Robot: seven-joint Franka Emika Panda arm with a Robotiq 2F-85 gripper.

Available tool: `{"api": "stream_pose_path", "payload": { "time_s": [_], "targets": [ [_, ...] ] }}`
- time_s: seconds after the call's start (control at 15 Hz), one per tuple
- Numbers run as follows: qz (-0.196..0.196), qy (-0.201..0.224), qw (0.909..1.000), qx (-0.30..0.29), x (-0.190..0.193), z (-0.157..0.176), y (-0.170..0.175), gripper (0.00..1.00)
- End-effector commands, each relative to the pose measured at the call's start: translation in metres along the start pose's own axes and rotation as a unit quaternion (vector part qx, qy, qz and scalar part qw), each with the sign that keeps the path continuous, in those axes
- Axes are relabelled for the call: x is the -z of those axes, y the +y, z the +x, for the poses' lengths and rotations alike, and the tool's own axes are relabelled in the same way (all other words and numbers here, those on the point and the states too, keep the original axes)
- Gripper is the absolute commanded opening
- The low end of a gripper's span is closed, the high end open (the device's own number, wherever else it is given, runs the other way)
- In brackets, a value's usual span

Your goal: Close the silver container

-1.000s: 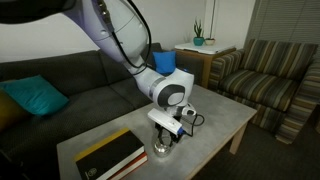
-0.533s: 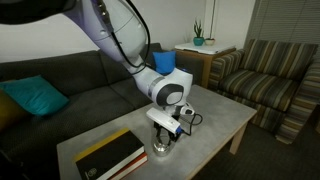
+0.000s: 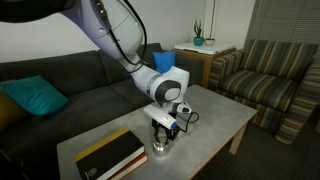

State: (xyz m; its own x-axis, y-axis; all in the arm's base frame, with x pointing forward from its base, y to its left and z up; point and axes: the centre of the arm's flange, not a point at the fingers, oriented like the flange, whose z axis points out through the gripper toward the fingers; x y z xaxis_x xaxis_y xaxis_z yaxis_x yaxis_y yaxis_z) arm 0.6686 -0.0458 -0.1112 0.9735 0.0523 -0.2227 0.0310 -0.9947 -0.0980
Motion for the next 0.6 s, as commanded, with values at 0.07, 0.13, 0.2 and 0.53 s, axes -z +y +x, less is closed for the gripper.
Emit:
{"api": "stream_pose_path", "payload": {
  "time_s": [0.07, 0.13, 0.2, 0.53],
  "targets": [
    [-0.019, -0.015, 0.9994, -0.025, -0.0155, 0.0221, 0.0105, 0.44],
    [-0.021, -0.015, 0.9992, -0.030, -0.0168, 0.0224, 0.0124, 0.44],
    [-0.023, -0.014, 0.9991, -0.034, -0.0179, 0.0224, 0.0140, 0.44],
    [-0.019, -0.014, 0.9990, -0.039, -0.0190, 0.0218, 0.0151, 0.44]
  ]
}}
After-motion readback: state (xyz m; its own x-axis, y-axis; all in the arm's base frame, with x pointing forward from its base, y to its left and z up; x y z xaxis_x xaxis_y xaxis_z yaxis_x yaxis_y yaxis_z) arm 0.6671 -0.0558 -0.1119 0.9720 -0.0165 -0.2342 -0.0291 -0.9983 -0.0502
